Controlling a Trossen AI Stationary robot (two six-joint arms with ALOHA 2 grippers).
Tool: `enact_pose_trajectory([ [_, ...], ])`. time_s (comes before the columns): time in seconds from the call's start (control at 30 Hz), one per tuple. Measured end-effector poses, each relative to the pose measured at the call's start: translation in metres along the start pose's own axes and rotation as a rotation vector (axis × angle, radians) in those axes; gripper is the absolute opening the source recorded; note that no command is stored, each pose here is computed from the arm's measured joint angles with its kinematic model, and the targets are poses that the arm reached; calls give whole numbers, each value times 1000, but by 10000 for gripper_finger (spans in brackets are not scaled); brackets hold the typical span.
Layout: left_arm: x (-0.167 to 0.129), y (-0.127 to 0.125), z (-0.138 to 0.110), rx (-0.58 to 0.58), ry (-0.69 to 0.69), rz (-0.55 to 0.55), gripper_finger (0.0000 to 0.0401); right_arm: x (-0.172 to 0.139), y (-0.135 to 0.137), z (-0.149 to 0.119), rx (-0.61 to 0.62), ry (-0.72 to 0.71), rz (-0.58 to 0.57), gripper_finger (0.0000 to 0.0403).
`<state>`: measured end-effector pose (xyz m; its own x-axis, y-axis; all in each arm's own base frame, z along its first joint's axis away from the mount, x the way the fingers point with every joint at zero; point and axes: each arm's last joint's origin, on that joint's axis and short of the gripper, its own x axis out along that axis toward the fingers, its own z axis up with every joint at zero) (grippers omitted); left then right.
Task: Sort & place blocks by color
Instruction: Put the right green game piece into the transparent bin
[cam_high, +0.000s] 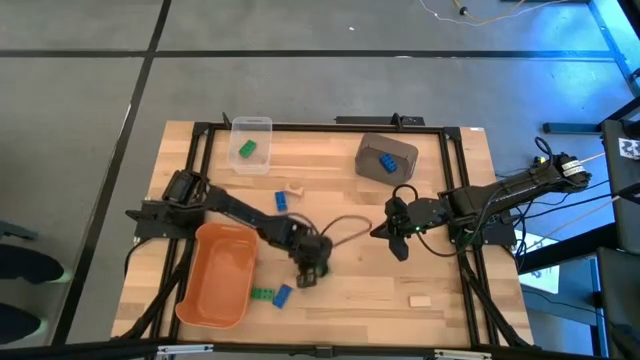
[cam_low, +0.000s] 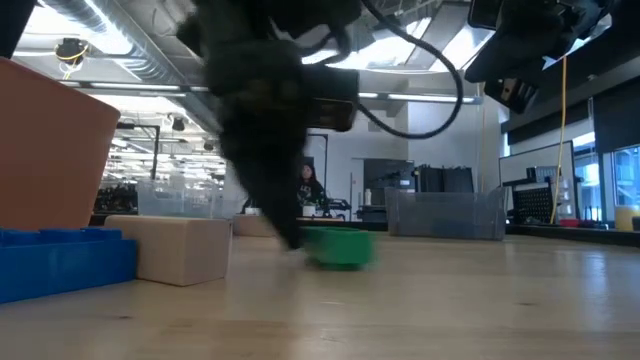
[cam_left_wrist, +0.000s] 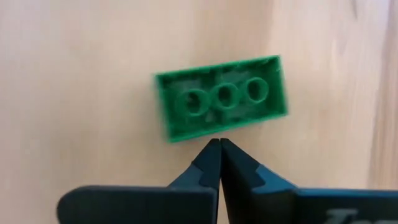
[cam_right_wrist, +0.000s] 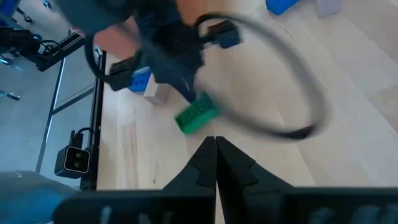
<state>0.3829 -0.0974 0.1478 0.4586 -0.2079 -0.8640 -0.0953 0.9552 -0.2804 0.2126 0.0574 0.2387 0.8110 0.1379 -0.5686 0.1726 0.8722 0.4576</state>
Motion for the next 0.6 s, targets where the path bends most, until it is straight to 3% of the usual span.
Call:
enact_pose_trajectory([
  [0.1, -1, 9, 12, -3, -67, -45, 0, 0, 0, 0, 0, -2, -1, 0],
  [0.27, -15, 31, 16, 12, -2, -36, 0, -4, 1, 2, 2, -15, 10, 0],
  [0.43, -63, 50, 24, 69, -17, 2, 0, -6, 2, 3, 101, -23, 25, 0],
  [0.6, -127, 58, 36, 123, -210, 55, 0, -4, 6, 2, 147, -19, 62, 15],
])
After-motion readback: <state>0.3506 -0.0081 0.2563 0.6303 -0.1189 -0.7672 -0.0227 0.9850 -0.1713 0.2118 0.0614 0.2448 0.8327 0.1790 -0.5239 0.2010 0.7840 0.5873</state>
